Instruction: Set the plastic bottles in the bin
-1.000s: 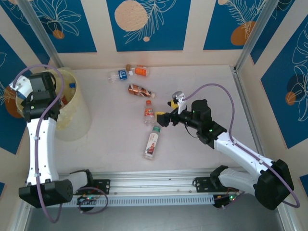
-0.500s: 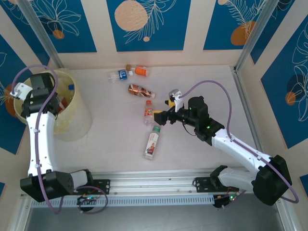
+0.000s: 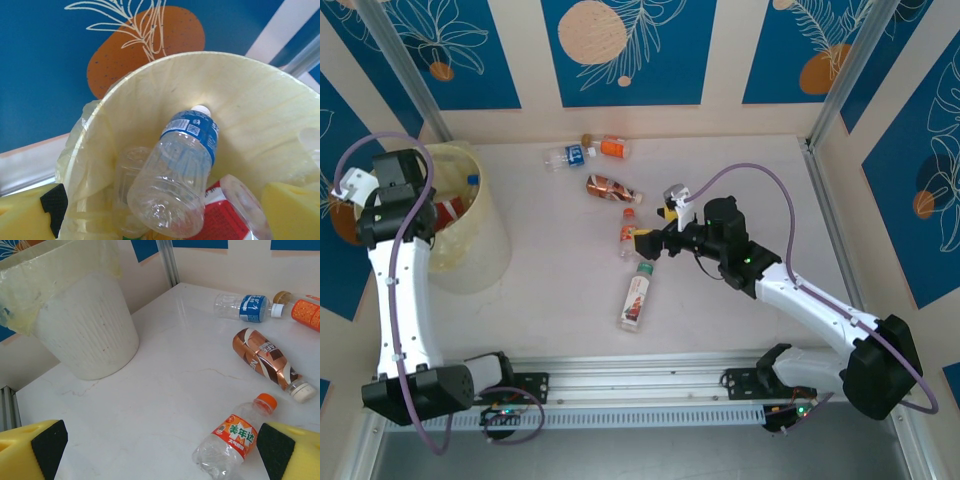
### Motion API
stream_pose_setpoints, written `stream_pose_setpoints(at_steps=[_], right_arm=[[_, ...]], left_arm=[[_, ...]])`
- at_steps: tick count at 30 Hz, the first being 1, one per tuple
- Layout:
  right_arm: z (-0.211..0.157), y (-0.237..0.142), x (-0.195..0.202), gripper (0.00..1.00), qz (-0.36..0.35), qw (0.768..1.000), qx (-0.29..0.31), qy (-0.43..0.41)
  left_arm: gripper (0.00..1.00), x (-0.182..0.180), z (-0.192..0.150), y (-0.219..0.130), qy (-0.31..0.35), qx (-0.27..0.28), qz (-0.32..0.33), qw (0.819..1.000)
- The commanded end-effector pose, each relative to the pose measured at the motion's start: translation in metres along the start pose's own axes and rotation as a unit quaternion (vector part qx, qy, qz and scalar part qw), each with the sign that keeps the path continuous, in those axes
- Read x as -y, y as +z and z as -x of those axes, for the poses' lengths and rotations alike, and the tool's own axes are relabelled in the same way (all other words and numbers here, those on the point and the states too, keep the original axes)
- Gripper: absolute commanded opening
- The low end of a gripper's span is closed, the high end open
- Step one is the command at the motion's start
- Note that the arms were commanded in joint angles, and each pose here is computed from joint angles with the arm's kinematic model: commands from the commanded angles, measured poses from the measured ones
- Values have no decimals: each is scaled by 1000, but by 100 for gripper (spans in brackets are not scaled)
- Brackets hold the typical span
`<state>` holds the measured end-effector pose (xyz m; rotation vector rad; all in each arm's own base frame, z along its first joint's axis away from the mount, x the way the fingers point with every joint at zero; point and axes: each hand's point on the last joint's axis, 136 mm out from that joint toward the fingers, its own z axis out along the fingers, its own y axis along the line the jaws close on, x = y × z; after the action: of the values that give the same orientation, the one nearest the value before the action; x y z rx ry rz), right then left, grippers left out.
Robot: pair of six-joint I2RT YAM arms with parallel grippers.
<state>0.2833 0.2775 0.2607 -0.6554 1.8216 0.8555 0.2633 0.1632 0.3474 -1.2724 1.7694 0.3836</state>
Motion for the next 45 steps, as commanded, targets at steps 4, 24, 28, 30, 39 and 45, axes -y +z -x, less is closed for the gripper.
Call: stream_pose_setpoints(at_steps=[4, 24, 28, 30, 39, 45], right_arm=[[7, 2, 23, 99, -68, 998, 10, 7], [-84, 53, 87, 96, -284, 923, -140, 217], [-121, 36, 63, 99, -309, 893, -210, 253], [-144, 31, 38, 99, -308, 883, -257, 244], [-215, -11, -31, 99, -302, 833, -408, 219], [-242, -2, -61, 100, -242, 829, -456, 216]], left_arm=[[100, 28, 9, -32, -24, -11, -123, 992], [100, 181, -94, -135, 136, -136, -448, 873], [100, 197, -132, -144, 185, -165, -463, 851], [100, 201, -146, -141, 202, -177, -463, 844], [100, 195, -166, -126, 212, -168, -466, 842], [100, 187, -172, -115, 219, -160, -450, 851]])
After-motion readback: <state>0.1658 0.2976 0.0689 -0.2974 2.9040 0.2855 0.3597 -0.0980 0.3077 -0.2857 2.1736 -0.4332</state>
